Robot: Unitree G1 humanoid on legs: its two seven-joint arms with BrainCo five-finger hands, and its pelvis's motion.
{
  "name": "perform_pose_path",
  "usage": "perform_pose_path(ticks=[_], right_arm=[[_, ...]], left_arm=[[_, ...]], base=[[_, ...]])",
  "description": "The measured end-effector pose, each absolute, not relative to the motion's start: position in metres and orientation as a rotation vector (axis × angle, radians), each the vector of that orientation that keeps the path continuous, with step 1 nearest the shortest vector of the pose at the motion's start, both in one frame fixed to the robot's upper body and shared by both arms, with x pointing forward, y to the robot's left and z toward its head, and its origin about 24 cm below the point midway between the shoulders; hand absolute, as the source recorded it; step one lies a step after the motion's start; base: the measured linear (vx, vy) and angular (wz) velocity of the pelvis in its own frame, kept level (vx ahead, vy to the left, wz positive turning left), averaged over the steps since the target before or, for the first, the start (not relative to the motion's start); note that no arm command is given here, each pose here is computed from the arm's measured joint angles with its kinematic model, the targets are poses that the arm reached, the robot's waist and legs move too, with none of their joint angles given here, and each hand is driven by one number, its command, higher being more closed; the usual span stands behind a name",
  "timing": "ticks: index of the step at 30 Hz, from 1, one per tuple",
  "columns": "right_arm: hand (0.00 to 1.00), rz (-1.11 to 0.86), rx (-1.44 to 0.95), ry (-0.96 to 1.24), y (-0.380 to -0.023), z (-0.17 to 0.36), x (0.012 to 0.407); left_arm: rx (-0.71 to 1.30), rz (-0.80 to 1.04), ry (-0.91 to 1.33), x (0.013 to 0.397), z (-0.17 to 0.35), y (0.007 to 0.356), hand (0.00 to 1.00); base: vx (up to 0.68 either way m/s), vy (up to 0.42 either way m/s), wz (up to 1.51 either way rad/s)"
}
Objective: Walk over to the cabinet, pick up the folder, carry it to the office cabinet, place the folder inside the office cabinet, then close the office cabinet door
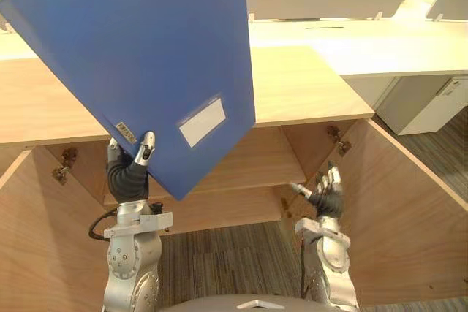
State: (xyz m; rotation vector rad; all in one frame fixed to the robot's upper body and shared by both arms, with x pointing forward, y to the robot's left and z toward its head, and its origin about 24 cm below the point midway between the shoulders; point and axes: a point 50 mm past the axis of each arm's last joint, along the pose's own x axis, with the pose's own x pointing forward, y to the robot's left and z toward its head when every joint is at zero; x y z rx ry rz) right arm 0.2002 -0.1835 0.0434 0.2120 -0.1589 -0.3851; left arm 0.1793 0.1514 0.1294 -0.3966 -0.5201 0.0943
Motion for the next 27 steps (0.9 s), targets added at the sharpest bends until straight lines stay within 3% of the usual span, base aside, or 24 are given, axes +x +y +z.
perform_pose_path(ticks=[13,27], right_arm=[[0.0,-0.256,0.268,-0.622,-0.186,0.133,0.201],[0.0,0.024,0.145,-0.747,-0.197,0.17,0.22]], left_arm=[[-0.281,0.126,-0.589,0.187,0.138,0.161,1.0],[-0.226,-0.066,-0.565,0.202,0.131,0.16,1.0]], base=[[-0.01,-0.005,-0.07],[-0.01,-0.002,-0.03]])
